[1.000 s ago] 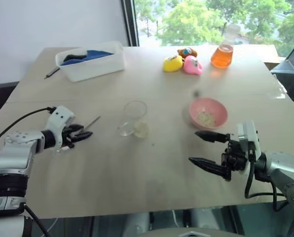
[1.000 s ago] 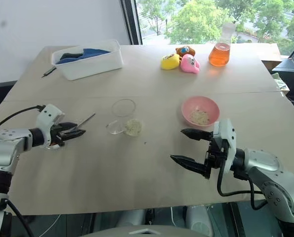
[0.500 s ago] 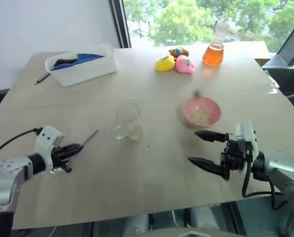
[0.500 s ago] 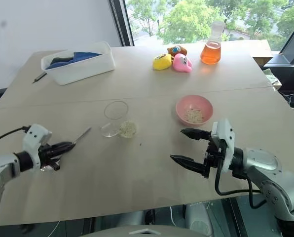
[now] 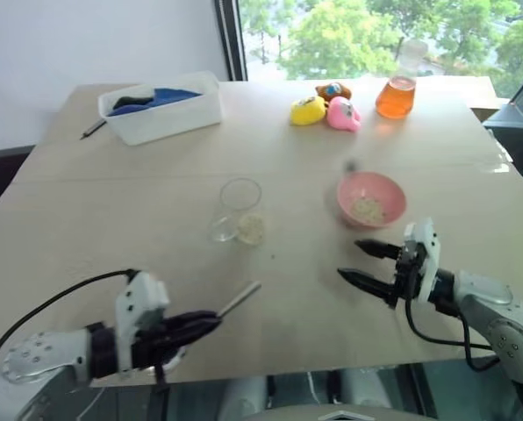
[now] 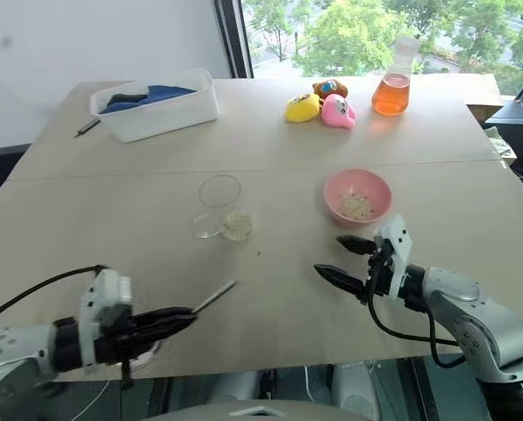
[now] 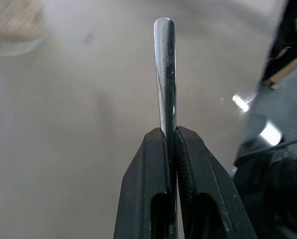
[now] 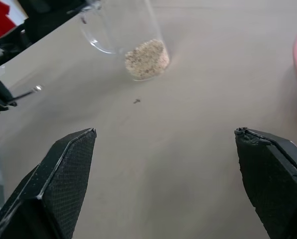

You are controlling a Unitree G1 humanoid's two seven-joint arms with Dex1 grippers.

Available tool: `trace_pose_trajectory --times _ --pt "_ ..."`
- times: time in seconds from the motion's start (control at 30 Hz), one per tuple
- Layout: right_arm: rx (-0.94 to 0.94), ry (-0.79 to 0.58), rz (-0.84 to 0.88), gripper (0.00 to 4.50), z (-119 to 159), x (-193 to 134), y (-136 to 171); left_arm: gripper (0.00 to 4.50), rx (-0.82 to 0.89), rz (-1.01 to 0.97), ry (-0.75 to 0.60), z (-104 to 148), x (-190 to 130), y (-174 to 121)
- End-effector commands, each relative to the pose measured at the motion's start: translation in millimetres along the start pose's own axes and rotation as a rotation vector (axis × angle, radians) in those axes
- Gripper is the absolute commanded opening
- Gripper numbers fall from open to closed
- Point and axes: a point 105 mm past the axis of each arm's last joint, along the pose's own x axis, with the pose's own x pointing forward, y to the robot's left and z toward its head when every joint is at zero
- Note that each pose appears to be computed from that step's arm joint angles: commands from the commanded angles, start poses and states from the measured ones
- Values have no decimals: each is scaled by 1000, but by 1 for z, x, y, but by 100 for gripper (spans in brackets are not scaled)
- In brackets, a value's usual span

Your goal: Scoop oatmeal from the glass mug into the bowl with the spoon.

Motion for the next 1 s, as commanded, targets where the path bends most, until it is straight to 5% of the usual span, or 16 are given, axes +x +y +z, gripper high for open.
trace_pose_trajectory --times 0.03,0.33,1.0 --pt "109 -28 -27 450 7 4 4 3 120 -1 -92 21 31 -1" --pt "457 -202 73 450 40 21 33 3 227 -38 -118 22 82 0" --pt "456 -203 40 450 41 43 38 3 171 48 -185 25 110 14"
